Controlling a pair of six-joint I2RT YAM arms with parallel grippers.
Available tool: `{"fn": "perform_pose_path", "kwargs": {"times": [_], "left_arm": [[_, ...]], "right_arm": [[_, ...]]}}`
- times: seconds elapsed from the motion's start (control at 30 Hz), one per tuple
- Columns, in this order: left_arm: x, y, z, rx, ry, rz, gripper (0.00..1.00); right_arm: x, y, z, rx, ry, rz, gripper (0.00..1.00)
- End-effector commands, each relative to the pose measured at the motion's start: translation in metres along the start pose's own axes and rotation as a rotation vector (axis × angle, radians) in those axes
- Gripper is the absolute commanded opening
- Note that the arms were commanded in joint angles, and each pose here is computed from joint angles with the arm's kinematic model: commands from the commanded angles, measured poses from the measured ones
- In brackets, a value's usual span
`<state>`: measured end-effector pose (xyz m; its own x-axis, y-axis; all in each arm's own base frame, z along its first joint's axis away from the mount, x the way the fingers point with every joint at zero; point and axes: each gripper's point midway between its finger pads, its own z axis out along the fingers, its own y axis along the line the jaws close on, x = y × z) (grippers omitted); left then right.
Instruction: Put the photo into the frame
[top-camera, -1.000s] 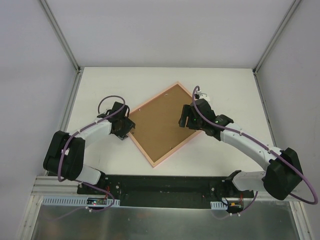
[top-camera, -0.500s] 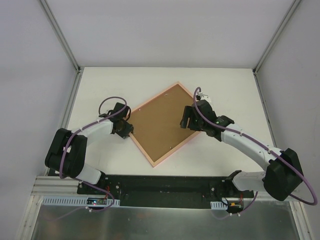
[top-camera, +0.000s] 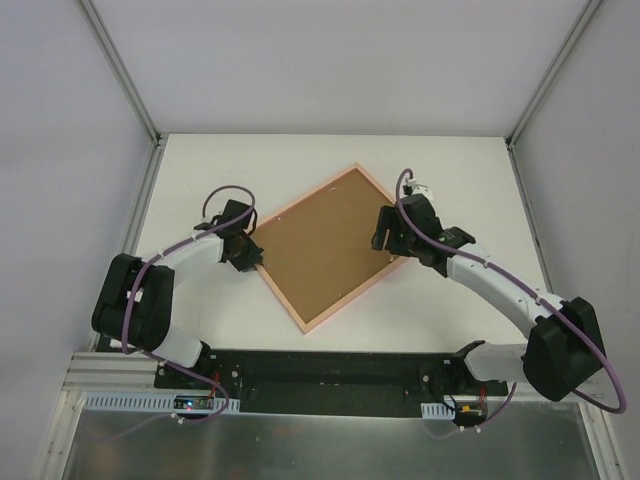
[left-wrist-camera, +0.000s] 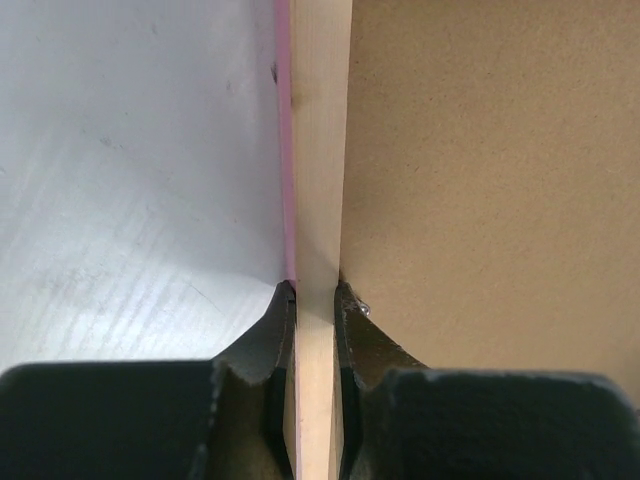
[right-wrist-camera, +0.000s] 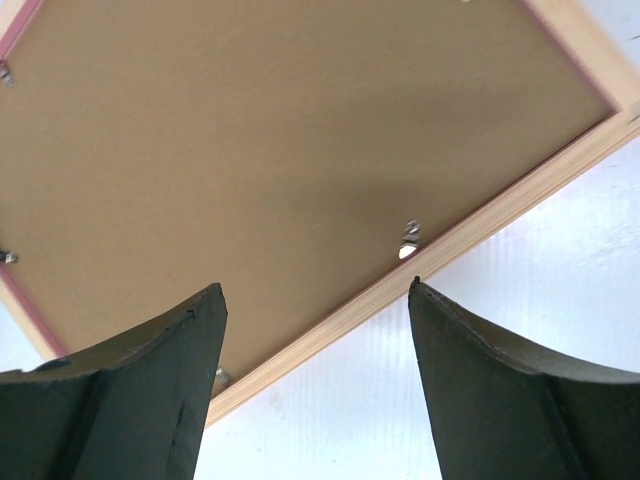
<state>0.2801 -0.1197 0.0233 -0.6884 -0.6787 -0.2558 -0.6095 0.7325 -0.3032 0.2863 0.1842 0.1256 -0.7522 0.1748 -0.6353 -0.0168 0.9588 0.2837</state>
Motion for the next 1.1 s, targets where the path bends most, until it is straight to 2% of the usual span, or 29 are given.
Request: {"fn": "perform_pose_path", "kwargs": {"times": [0.0, 0.17, 0.4, 0.5, 0.63, 0.73, 0.83, 0.9, 1.07], "left_arm": [[-0.014, 0.02, 0.001, -0.018, 0.034, 0.134, 0.0], [-0.042, 0.031, -0.005, -0.018, 0.017, 0.28, 0.0], [-0.07, 0.041, -0.011, -0.047, -0.025, 0.404, 0.0], [-0.079, 0.036, -0.016, -0.033, -0.033, 0.519, 0.0], [-0.084, 0.039, -0.018, -0.039, -0.034, 0.612, 0.0], [-0.081, 0.04, -0.016, -0.03, -0.011, 0.64, 0.0], [-0.078, 0.041, -0.014, -0.03, 0.003, 0.627, 0.0], [-0.077, 0.039, -0.012, -0.027, 0.009, 0.607, 0.0], [-0.082, 0.031, -0.01, -0.033, 0.018, 0.55, 0.0]], "right_arm": [[-0.031, -0.009, 0.007, 0.02, -0.065, -0.022, 0.75], [-0.045, -0.022, 0.019, 0.046, -0.06, 0.007, 0.75], [-0.061, -0.036, 0.037, 0.073, -0.061, -0.001, 0.76], [-0.068, -0.042, 0.052, 0.066, -0.028, -0.014, 0.78], [-0.075, -0.04, 0.068, 0.047, -0.002, -0.098, 0.86], [-0.072, -0.038, 0.082, 0.034, 0.032, -0.151, 0.9], [-0.062, -0.037, 0.089, 0.022, 0.086, -0.148, 0.9], [-0.047, -0.03, 0.088, -0.029, 0.127, -0.138, 0.9], [-0.015, -0.037, 0.073, -0.012, 0.161, -0.133, 0.9]]}}
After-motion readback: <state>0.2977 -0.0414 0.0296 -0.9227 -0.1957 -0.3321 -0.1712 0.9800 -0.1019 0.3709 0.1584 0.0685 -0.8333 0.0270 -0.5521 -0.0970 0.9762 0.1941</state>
